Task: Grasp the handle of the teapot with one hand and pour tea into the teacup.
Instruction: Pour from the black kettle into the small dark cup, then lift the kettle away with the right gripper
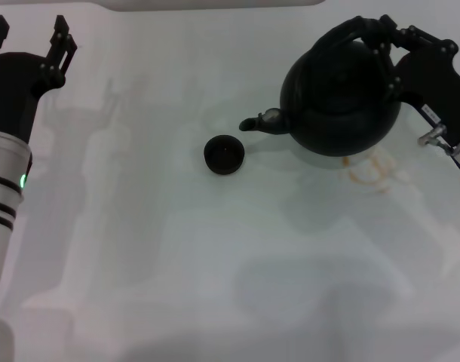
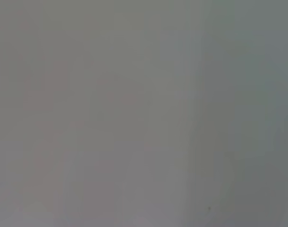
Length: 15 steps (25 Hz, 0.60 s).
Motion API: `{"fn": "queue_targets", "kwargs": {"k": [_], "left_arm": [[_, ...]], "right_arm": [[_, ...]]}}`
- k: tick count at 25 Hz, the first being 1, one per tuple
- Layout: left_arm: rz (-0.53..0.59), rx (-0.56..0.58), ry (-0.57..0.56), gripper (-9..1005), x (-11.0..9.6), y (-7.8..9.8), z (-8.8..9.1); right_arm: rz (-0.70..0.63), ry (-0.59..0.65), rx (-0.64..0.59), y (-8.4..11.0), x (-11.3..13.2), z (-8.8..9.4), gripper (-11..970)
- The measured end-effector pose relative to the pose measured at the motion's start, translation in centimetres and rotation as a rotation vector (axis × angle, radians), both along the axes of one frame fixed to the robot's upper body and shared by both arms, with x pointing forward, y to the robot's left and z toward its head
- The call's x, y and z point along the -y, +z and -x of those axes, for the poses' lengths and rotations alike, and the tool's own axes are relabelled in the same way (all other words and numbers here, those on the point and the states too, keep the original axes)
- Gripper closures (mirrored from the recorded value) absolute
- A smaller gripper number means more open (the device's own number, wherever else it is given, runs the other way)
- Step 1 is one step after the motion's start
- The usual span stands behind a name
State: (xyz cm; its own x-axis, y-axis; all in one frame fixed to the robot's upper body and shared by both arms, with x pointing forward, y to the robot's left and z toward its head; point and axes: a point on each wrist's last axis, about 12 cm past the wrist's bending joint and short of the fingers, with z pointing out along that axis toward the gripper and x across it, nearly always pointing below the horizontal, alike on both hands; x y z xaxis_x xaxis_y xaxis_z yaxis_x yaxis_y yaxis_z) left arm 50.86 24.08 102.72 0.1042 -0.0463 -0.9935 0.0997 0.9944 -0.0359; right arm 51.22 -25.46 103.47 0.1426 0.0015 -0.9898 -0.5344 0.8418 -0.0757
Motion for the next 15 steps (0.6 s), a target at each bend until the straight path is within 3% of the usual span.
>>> {"fn": "queue_targets", "kwargs": {"k": [15], "left_arm": [[-0.003,-0.007,0.002,136,-0.1,-0.2,0.3]], "right_arm": [[0.154,-0.020,0.075,-0.1,-1.5,-0.5,788]]}}
